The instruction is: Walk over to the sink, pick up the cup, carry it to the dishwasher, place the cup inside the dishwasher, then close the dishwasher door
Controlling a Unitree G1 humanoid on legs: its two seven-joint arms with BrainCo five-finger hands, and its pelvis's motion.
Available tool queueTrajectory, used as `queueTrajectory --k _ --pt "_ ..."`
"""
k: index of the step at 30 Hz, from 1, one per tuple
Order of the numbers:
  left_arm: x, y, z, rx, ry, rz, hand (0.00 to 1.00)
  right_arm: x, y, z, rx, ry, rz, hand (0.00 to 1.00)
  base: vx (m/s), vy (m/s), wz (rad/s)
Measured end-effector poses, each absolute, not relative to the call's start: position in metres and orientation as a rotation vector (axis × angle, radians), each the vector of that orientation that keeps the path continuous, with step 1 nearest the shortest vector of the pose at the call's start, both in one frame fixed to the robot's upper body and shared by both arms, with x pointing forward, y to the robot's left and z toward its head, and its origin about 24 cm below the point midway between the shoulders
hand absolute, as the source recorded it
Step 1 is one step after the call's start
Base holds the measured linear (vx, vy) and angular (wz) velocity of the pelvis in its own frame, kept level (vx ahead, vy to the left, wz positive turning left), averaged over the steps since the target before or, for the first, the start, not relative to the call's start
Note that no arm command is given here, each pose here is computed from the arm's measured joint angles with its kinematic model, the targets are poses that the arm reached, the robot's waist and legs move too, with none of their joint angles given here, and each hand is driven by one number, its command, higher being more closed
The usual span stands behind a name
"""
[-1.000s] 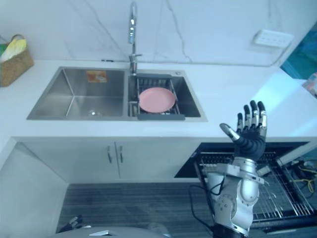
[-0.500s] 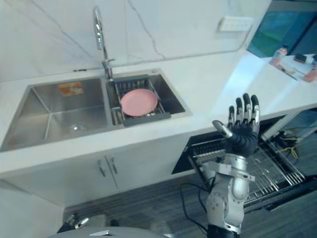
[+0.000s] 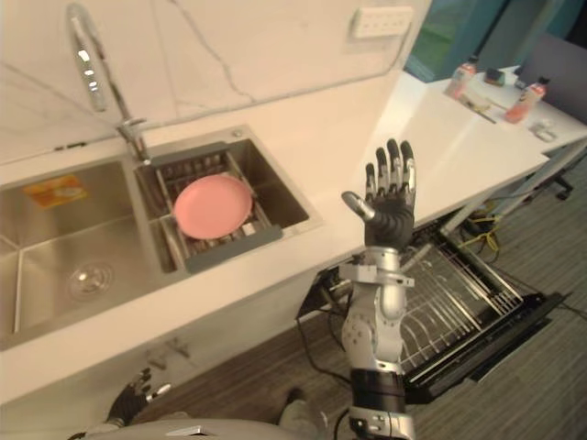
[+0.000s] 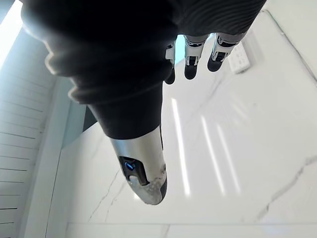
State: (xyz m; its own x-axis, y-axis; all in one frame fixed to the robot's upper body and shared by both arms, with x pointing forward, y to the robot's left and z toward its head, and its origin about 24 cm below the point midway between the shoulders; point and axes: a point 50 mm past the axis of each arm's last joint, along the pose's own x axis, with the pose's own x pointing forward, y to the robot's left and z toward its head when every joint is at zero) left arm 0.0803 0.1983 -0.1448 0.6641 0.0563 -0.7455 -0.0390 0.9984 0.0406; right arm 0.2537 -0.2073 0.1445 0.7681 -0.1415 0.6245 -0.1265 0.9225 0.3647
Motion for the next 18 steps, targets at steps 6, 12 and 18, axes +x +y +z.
queueTrajectory --k 6,12,18 --pt "0.081 0.205 -0.144 0.010 0.838 0.097 0.00 0.254 -0.212 0.144 0.389 -0.679 -0.012 0.00 -0.02 -0.074 -0.05" --pt "0.067 0.208 -0.146 0.004 0.870 0.149 0.00 0.258 -0.200 0.143 0.250 -0.618 0.101 0.00 -0.03 -0.022 0.25" --pt "0.058 0.214 -0.149 0.014 0.905 0.267 0.00 0.262 -0.207 0.148 -0.117 -0.550 0.114 0.00 0.06 -0.006 0.40"
